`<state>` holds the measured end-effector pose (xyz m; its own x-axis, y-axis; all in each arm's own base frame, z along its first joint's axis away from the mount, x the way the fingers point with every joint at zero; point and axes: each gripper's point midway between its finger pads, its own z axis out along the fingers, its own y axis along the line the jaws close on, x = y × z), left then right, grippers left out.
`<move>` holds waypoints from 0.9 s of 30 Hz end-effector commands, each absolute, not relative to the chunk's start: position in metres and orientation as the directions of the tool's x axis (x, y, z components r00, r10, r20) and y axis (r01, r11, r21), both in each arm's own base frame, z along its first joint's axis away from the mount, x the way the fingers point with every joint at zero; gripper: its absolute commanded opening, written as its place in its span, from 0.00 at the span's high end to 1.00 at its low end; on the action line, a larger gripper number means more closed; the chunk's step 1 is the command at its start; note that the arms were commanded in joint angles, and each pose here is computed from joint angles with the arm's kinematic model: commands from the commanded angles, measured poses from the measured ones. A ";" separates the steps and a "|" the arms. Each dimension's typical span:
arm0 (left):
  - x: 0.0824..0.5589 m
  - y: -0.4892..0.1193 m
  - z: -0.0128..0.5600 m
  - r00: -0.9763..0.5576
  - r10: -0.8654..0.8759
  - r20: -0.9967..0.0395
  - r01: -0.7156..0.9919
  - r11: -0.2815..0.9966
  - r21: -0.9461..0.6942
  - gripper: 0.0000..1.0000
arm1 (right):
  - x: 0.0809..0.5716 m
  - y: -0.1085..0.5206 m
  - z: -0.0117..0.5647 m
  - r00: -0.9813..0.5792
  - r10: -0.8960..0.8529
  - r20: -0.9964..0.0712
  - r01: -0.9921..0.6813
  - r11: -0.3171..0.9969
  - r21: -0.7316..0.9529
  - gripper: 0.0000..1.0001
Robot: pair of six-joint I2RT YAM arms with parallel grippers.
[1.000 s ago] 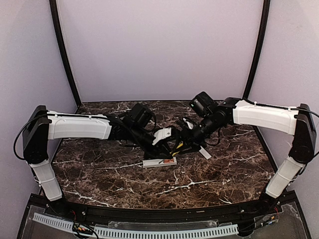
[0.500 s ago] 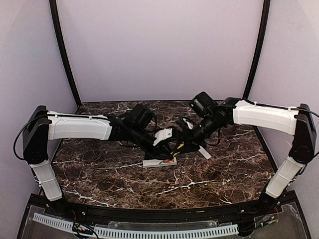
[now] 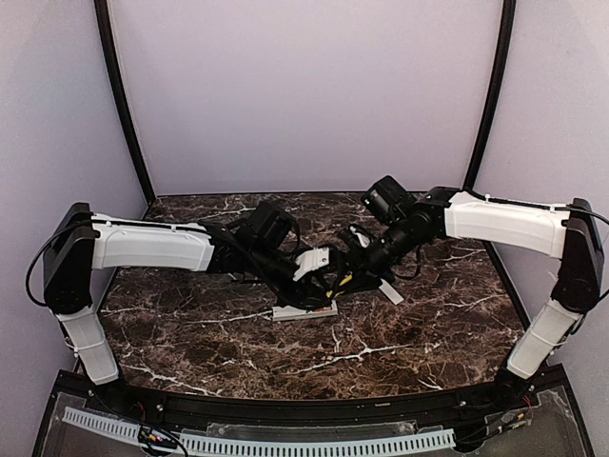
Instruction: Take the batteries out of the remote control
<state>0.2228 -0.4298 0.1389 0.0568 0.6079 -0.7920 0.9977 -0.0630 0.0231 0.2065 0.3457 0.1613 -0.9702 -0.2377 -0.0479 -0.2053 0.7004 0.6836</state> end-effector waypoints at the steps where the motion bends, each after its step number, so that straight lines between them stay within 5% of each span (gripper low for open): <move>1: 0.224 -0.424 0.150 0.064 0.591 -0.804 0.998 -0.020 0.065 0.68 | 0.202 0.339 0.163 -0.963 -0.256 -0.087 -0.248 0.708 0.661 1.00; 4: 0.226 -0.421 0.151 0.052 0.593 -0.803 0.998 0.006 0.069 0.54 | 0.203 0.335 0.162 -0.960 -0.260 -0.106 -0.266 0.718 0.643 1.00; 5: 0.227 -0.419 0.150 0.046 0.600 -0.799 0.997 0.018 0.072 0.35 | 0.204 0.333 0.161 -0.959 -0.261 -0.112 -0.271 0.723 0.636 1.00; 7: 0.229 -0.416 0.151 0.033 0.606 -0.794 0.996 0.045 0.076 0.19 | 0.204 0.330 0.160 -0.957 -0.263 -0.122 -0.280 0.731 0.623 1.00; 20: 0.266 -0.369 0.176 0.018 0.508 -0.861 0.889 0.387 0.247 0.02 | 0.214 0.305 0.162 -0.939 -0.257 -0.228 -0.340 0.789 0.512 1.00; 27: 0.248 -0.365 0.176 0.041 0.478 -0.877 0.922 0.320 0.218 0.01 | 0.216 0.297 0.162 -0.931 -0.255 -0.261 -0.354 0.803 0.478 1.00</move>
